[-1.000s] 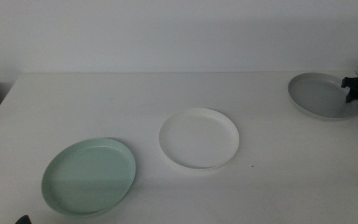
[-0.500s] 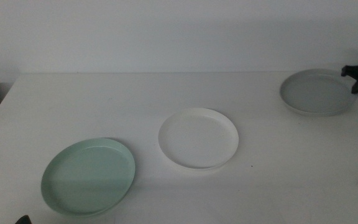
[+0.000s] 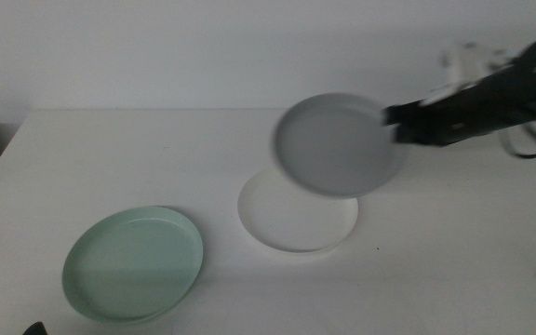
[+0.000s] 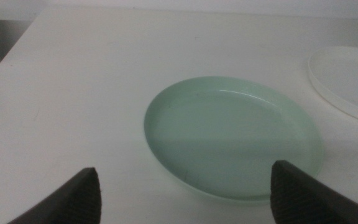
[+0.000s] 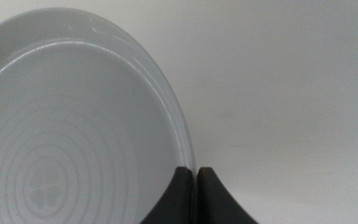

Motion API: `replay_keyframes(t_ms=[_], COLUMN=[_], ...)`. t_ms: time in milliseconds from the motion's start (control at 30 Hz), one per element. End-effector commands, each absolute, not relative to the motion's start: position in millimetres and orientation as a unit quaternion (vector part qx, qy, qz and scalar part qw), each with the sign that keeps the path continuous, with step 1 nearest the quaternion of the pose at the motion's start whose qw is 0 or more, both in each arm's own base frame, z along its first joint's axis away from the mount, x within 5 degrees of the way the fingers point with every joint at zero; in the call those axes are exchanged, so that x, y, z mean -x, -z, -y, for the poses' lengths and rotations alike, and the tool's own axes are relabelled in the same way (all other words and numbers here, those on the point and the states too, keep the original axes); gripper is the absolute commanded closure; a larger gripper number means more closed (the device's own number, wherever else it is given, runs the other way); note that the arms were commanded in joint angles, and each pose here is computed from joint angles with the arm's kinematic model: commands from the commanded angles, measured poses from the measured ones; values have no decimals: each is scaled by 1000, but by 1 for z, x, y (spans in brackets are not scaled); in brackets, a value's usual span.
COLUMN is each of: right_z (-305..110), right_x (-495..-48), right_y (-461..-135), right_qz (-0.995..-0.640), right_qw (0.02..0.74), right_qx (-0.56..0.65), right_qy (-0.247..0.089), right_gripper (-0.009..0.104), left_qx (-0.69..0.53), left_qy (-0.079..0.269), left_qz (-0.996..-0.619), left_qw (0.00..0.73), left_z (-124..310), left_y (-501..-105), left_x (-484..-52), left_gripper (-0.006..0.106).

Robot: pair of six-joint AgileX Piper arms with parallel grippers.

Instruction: Stack the three bowls on top of each other.

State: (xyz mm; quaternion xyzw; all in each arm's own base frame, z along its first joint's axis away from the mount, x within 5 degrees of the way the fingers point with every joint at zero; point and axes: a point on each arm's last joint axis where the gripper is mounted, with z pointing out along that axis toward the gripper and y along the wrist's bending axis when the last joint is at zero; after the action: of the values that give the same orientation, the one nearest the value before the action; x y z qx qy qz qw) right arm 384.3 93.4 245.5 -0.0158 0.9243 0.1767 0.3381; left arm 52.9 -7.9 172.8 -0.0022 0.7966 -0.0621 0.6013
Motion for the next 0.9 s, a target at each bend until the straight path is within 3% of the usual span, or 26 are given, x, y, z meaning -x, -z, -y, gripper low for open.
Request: replay_keyframes(t_ms=[0,200,633,867], right_z=[-115,-149,-151,-152], right_x=[-383,-386,-392,-391], right_y=[-268,-243,-217,-211], right_qz=[-899,-901,-915,-920], right_qw=[393,382,354,338], right_qx=[20,33,35,38], right_qy=[-194,-201,-192,-192], right_gripper=[95,95,93,70], left_qx=[14,14,14,14], left_qy=[67,67,67,67], left_qz=[-773,-773,-773,-773], left_qw=[631,631,631,631], left_z=[7,7,7,7], left_y=[-178,-178,-178,-178], left_x=[-54,-54,-54,-54], left_gripper=[10,10,10,10])
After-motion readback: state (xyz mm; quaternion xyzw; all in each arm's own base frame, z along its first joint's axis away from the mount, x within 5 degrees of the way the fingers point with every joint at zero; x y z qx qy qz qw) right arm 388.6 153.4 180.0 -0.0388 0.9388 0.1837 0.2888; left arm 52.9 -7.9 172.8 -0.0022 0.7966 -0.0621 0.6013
